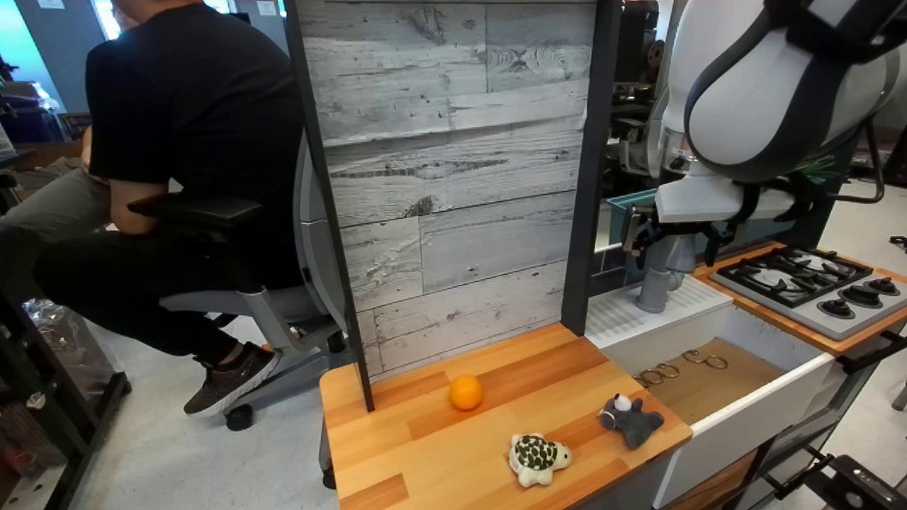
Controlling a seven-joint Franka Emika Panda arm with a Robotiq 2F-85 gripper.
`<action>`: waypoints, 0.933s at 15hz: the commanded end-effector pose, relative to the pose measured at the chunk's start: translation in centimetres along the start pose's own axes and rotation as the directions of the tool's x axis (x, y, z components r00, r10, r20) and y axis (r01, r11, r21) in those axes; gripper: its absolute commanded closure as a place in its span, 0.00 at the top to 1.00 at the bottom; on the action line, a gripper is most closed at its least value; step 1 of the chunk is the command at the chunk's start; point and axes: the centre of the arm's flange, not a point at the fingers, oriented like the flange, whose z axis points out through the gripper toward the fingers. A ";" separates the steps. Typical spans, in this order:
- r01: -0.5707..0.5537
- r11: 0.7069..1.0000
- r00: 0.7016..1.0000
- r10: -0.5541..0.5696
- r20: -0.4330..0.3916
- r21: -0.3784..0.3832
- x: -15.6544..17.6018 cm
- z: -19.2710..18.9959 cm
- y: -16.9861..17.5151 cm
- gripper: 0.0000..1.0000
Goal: Turn the tap nozzle to the right
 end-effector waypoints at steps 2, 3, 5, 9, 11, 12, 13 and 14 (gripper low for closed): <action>-0.018 1.000 0.999 0.018 -0.034 -0.014 -0.6 0.7 2.2 1.00; -0.021 1.000 0.999 0.021 -0.034 -0.018 -0.7 0.9 2.7 1.00; -0.030 0.999 0.998 0.029 -0.051 -0.021 -0.9 1.1 4.2 1.00; -0.041 0.999 0.993 0.043 -0.109 0.017 -1.4 0.2 6.7 1.00; -0.049 0.998 0.990 0.053 -0.129 0.037 -1.8 0.0 8.1 1.00; -0.052 0.998 0.989 0.058 -0.138 0.048 -2.0 -0.1 8.5 1.00; -0.057 0.997 0.987 0.064 -0.146 0.054 -2.1 -0.2 9.3 1.00; -0.062 0.996 0.985 0.070 -0.155 0.058 -2.1 -0.3 9.9 1.00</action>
